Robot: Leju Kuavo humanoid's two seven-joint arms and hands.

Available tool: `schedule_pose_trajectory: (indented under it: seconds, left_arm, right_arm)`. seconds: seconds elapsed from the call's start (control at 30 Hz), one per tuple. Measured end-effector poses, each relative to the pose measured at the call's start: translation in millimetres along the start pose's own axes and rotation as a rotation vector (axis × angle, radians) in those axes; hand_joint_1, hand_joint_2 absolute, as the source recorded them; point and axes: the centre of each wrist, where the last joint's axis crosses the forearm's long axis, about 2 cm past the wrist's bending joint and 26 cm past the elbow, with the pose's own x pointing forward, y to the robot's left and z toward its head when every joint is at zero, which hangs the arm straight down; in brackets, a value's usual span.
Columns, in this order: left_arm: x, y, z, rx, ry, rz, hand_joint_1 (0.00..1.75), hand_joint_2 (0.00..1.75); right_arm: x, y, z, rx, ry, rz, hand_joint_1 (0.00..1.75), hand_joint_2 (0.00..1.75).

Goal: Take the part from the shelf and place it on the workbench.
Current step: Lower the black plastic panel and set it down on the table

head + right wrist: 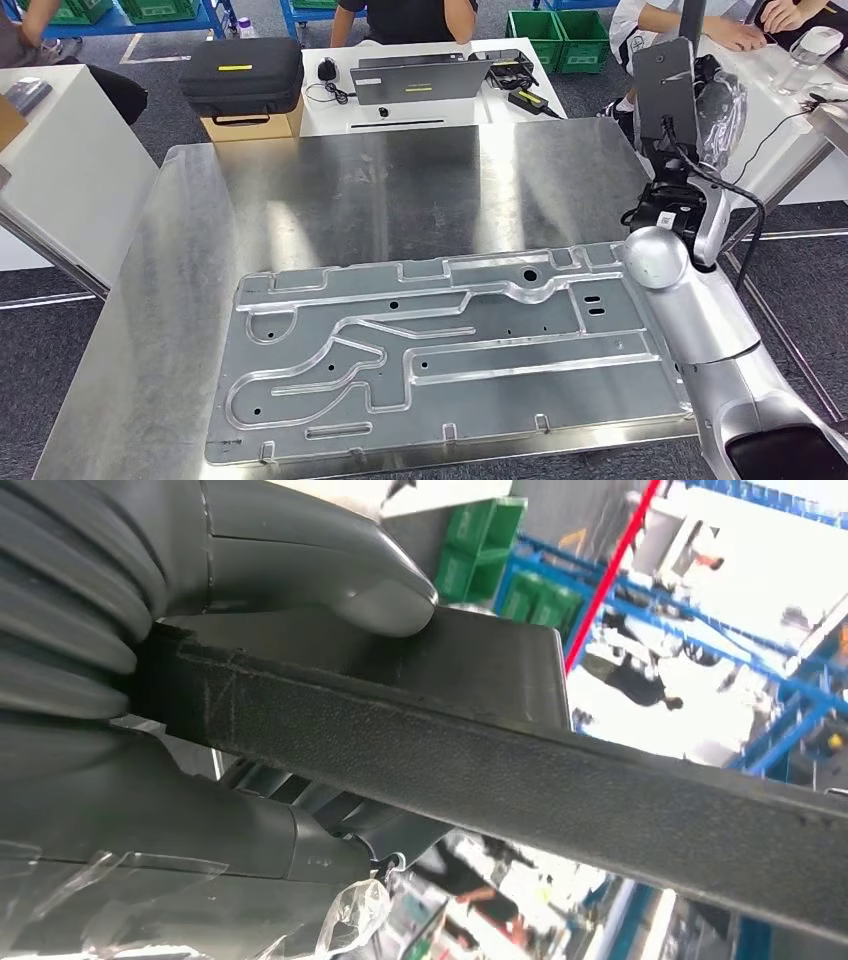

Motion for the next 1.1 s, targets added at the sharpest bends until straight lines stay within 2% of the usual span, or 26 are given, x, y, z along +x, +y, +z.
schedule_pose_trajectory:
  seconds: [0.33, 0.57, 0.63, 0.73, 0.8, 0.93, 1.07, 1.1]
  left_arm:
    - [0.6, 0.1, 0.0, 0.017, -0.008, -0.014, 0.00, 1.75]
    - [2.1, -0.7, 0.1, 0.027, -0.016, -0.016, 0.00, 1.75]
    - [2.2, -0.9, 0.1, 0.030, -0.031, -0.024, 0.00, 1.75]
    - [2.7, -1.2, 0.1, 0.033, -0.080, -0.036, 0.00, 1.75]
    - [3.6, -1.4, 0.2, 0.043, -0.138, -0.035, 0.00, 1.75]
    - [5.0, -1.6, 0.1, 0.039, -0.289, -0.007, 0.00, 1.75]
    - [5.9, -1.3, -0.1, -0.008, -0.329, 0.045, 0.00, 1.75]
    - [6.2, -0.9, -0.2, -0.009, -0.329, 0.049, 0.00, 1.75]
  right_arm:
    - [-17.1, 20.8, 20.7, 0.160, 0.061, -0.027, 1.75, 1.75]
    - [-35.7, 39.2, 39.8, 0.257, 0.103, 0.046, 1.75, 1.75]
    - [-38.2, 43.6, 44.4, 0.281, 0.082, 0.142, 1.75, 1.75]
    - [-40.4, 50.4, 52.1, 0.339, 0.002, 0.383, 1.75, 1.75]
    - [-41.6, 54.3, 57.8, 0.376, -0.057, 0.528, 1.75, 1.75]
    - [-47.0, 57.8, 67.6, 0.437, -0.154, 0.718, 1.75, 1.75]
    - [-51.8, 60.5, 76.1, 0.503, -0.262, 0.862, 0.00, 1.75]
    - [-52.2, 61.1, 77.5, 0.513, -0.287, 0.891, 0.00, 1.75]
